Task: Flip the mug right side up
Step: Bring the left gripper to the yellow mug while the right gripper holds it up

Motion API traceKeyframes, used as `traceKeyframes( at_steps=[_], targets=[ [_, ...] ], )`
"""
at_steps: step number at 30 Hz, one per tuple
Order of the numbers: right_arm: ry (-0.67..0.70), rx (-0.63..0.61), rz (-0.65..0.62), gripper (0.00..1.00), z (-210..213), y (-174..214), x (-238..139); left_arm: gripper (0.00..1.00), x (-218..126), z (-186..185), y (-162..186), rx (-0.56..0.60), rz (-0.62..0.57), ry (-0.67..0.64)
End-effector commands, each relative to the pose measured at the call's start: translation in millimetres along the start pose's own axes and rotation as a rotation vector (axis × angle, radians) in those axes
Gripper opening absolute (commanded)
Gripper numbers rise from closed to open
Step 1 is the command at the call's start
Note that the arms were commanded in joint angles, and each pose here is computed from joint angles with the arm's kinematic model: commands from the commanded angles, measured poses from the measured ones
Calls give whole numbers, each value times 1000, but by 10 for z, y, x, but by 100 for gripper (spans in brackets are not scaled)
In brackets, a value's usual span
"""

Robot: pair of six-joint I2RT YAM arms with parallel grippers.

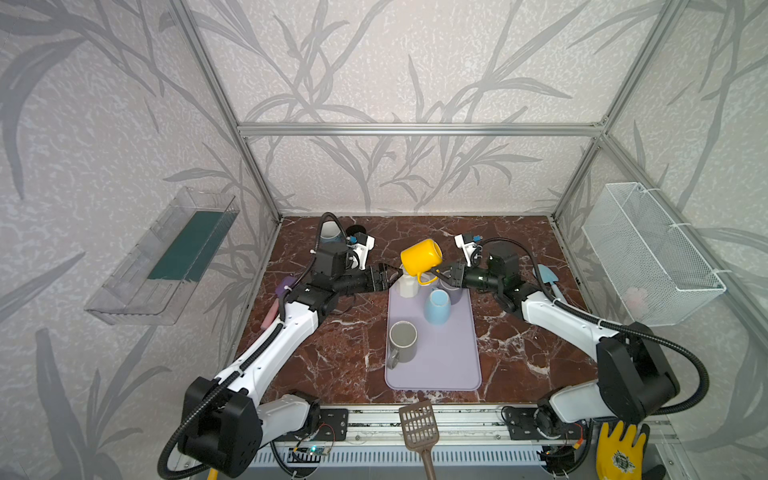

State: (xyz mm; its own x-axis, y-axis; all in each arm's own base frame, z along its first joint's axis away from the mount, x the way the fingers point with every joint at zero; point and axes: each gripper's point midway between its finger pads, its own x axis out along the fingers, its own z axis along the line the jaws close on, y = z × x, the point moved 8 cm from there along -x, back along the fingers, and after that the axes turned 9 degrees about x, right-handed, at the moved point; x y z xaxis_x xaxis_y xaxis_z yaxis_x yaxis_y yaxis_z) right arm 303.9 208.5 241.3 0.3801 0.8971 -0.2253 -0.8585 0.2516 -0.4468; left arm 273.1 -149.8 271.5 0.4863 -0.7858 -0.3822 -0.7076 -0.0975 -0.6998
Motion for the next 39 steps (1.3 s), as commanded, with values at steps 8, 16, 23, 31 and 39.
traceKeyframes(
  at_steps=[8, 16, 23, 31, 39],
  targets=[
    [-265, -94, -69, 0, 405, -254, 9, 82, 13, -188, -114, -7, -88, 216],
    [-331, -90, -103, 0, 503, -329, 7, 80, 13, -224, -227, -27, -146, 299],
    [-387, -92, -106, 0, 604, -364, 4, 77, -4, -237, -295, -46, -182, 346],
    [-453, -80, -128, 0, 681, -400, 14, 75, -48, -273, -322, -49, -196, 359],
    [-509, -93, -108, 0, 788, -370, 74, 74, -91, -281, -290, -45, -192, 331]
  ],
)
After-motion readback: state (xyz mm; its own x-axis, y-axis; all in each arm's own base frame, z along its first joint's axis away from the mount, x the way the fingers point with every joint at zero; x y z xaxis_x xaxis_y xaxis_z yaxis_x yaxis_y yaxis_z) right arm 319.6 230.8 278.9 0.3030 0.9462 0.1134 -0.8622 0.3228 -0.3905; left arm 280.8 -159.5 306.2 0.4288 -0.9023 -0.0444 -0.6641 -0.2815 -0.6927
